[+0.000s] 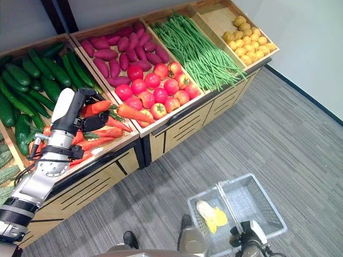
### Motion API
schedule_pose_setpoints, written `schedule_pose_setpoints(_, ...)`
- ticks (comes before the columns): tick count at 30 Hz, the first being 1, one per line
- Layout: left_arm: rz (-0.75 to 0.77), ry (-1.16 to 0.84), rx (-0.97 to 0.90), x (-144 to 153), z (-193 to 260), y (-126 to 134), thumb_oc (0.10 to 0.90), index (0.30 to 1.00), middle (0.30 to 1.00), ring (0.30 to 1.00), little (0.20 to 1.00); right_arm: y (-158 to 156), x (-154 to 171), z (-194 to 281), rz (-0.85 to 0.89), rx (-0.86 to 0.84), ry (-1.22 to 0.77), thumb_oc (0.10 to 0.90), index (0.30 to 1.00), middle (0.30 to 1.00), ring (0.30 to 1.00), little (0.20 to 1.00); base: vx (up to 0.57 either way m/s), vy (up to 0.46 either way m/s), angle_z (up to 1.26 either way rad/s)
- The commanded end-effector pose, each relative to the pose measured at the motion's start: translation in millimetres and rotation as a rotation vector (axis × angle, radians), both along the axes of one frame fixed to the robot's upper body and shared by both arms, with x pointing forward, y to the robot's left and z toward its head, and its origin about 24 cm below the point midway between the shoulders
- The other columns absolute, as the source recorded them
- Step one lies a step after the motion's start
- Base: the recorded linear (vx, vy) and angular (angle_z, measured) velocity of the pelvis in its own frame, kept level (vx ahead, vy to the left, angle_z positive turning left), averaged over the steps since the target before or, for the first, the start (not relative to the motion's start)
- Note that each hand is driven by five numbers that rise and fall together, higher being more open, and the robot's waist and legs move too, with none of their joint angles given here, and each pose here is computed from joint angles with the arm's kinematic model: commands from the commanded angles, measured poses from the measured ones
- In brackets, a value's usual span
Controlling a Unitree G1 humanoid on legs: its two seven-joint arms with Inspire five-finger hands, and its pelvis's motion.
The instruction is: Get the vegetables into the basket
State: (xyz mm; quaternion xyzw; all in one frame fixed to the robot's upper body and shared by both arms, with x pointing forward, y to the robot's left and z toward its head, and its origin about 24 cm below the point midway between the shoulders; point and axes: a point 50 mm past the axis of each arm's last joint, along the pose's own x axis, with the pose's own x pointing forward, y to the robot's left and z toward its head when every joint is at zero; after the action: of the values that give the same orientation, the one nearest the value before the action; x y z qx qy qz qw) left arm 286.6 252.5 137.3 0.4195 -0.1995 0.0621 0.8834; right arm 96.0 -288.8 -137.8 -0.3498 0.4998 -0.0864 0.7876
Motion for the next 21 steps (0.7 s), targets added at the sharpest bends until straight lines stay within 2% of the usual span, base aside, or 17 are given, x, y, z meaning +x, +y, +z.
schedule_pose_setpoints(1, -0.098, -0.311, -0.008, -5, 68, -11, 0.4, 0.3, 0.3, 0.3, 0.3, -24, 5, 12, 0.029, -0.115, -0.021, 0.4, 0.3, 0.3, 0.3, 0.3, 0.05, -0.168, -0.34)
schedule_pose_setpoints(10, -0.112, -0.294, -0.059, -6, 62, -15, 0.4, 0.3, 0.3, 0.3, 0.3, -36, -7, 16, 0.018, -0.145, 0.005, 0.4, 0.3, 0.3, 0.3, 0.3, 0.03, -0.167, -0.16)
schedule_pose_setpoints(18, -0.155, -0.287, -0.134, 1, 58, -30, 0.4, 0.3, 0.3, 0.3, 0.3, -53, -1, 28, 0.006, -0.196, -0.038, 0.4, 0.3, 0.3, 0.3, 0.3, 0.0, -0.194, -0.1)
schedule_pose_setpoints(21, -0.183, -0.282, -0.149, 1, 55, -37, 0.4, 0.3, 0.3, 0.3, 0.3, -60, 11, 35, 0.012, -0.225, -0.061, 0.4, 0.3, 0.3, 0.3, 0.3, -0.01, -0.062, -0.14)
